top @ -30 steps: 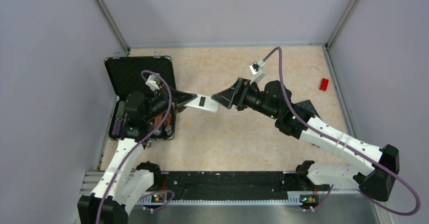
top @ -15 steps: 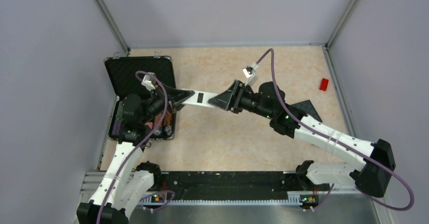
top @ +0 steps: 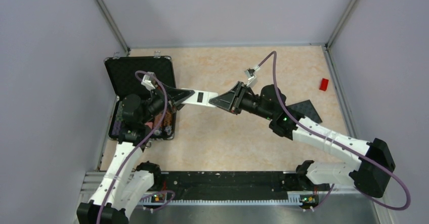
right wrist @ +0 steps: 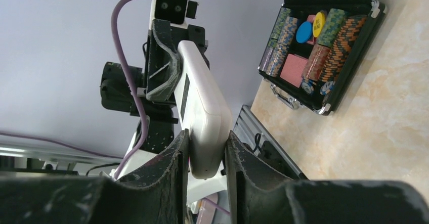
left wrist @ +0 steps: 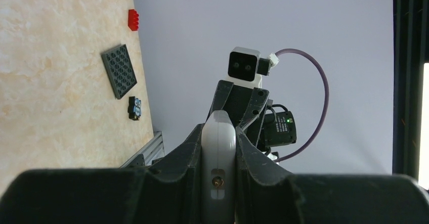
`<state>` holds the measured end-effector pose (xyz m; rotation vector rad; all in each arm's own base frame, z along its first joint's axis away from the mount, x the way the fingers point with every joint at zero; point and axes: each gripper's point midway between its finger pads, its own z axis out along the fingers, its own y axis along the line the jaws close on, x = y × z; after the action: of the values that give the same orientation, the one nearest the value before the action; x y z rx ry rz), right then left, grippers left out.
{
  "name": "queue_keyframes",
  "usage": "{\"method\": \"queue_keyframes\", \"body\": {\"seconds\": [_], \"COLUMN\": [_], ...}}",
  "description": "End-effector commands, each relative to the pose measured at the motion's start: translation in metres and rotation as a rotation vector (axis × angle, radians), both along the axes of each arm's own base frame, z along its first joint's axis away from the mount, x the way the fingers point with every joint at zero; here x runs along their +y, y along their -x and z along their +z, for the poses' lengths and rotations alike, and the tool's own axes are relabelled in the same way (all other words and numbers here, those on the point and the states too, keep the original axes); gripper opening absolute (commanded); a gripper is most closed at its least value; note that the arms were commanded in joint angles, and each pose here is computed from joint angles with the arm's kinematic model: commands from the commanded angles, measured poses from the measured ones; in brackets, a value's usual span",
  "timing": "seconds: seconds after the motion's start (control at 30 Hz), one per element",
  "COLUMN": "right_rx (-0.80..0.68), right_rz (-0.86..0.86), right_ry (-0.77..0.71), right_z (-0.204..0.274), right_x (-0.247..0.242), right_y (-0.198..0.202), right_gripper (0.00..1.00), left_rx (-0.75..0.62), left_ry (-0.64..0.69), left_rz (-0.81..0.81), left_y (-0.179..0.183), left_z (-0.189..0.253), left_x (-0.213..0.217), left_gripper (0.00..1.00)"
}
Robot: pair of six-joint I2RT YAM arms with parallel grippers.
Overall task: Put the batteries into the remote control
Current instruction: Load the battery cover into the remote control.
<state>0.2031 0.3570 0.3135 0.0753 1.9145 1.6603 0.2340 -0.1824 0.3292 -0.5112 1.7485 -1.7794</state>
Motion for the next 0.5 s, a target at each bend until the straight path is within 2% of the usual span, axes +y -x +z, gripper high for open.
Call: {"method": "queue_keyframes", "body": {"seconds": [0.0, 0.27, 0.47], "right_rx": [-0.022, -0.010, -0.016], "right_rz": [-0.002, 0.076, 0.130], "right_ry": [-0.040, -0.068, -0.065], "right_z": [0.008, 0.006, 0.006], "right_x": [-0.005, 0.013, 0.029], "right_y": [-0.002, -0.001, -0.004], "right_gripper": [0.19, 0.15, 0.16], "left_rx": [-0.123, -0.201, -0.245], "left_ry": [0.055, 0.072, 0.068], "left_rz": [0.003, -0.061, -0.119], "left_y": [0.004, 0.012, 0.020], "left_z": [0.040, 0.052, 0.057], "left_x": [0.002, -0.003, -0.010], "left_gripper": [0.00, 0.00, 0.00]}}
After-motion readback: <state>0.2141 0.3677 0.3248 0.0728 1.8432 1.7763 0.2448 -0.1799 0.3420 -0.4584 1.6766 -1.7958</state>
